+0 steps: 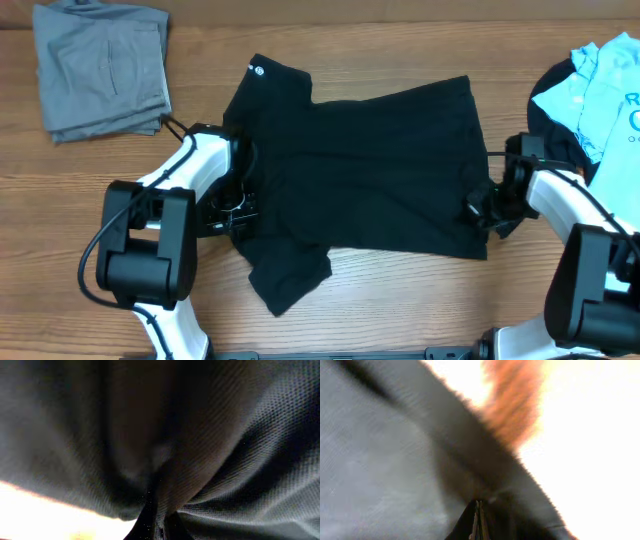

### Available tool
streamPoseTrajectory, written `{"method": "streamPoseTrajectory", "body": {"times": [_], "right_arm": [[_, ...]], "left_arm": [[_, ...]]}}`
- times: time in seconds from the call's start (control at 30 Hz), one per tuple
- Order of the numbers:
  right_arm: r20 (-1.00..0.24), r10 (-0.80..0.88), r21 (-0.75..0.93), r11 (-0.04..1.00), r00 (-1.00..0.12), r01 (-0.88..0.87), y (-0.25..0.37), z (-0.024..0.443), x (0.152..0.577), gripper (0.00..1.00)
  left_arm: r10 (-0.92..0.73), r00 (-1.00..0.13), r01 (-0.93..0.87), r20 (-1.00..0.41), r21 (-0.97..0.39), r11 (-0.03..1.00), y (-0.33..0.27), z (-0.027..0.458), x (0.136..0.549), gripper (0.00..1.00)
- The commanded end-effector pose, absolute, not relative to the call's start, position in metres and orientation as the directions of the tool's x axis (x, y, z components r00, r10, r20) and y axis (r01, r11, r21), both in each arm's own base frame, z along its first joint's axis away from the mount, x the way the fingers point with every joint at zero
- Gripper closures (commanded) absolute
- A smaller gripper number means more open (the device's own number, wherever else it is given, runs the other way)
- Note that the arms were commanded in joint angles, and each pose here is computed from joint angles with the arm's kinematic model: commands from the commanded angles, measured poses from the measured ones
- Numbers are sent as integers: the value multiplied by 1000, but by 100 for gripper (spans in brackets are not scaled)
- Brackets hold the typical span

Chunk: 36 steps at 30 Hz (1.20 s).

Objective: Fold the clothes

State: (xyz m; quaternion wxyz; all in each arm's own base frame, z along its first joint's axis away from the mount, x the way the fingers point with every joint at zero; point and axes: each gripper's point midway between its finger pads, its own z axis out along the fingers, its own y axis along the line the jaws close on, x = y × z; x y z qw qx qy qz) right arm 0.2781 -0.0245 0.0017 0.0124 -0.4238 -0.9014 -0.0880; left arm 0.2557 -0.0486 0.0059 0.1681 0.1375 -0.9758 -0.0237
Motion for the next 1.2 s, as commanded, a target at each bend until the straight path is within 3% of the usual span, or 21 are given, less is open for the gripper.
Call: {"method": "streamPoseTrajectory", "body": {"times": [0.0,0.33,0.43,0.57,0.6,0.63,0.7,0.73,0.93,1.07,1.17], "right_arm": [[104,803,144,572,-587,808,-40,4,276,96],[9,830,222,542,-557,811,-55,60,285,96],[-58,799,278,589,-599,759,-52,85,287,96],[-67,736,293,660,-673,692,-35,96,281,93],[-59,730,288,665,-681,689,-32,94,279,88],[-52,721,284,674,-691,683,-28,91,277,76],[-39,704,277,690,-709,669,-20,85,273,53],[-30,694,274,698,-719,662,-15,81,271,48],[28,671,245,714,-741,655,5,63,254,41],[42,662,255,717,-748,649,9,62,252,17],[45,659,252,720,-751,647,9,61,250,10]], "left_arm": [[-313,-920,-299,237,95,950,-38,33,259,96],[-305,-952,-305,6,-23,952,-41,103,267,88],[-302,-952,-298,-48,-75,952,-45,124,263,66],[-257,-965,-248,-47,-145,958,-57,135,256,25],[-252,-967,-244,-39,-143,959,-58,135,254,15],[-247,-968,-241,-28,-139,960,-59,133,252,9],[-238,-971,-234,-13,-141,962,-62,131,250,6],[-232,-973,-229,-5,-142,963,-64,129,248,6],[-161,-984,-169,72,-137,976,-82,110,226,11],[-115,-986,-130,121,-118,984,-98,99,205,13],[-55,-987,-77,153,-138,987,-116,96,191,14]]}}
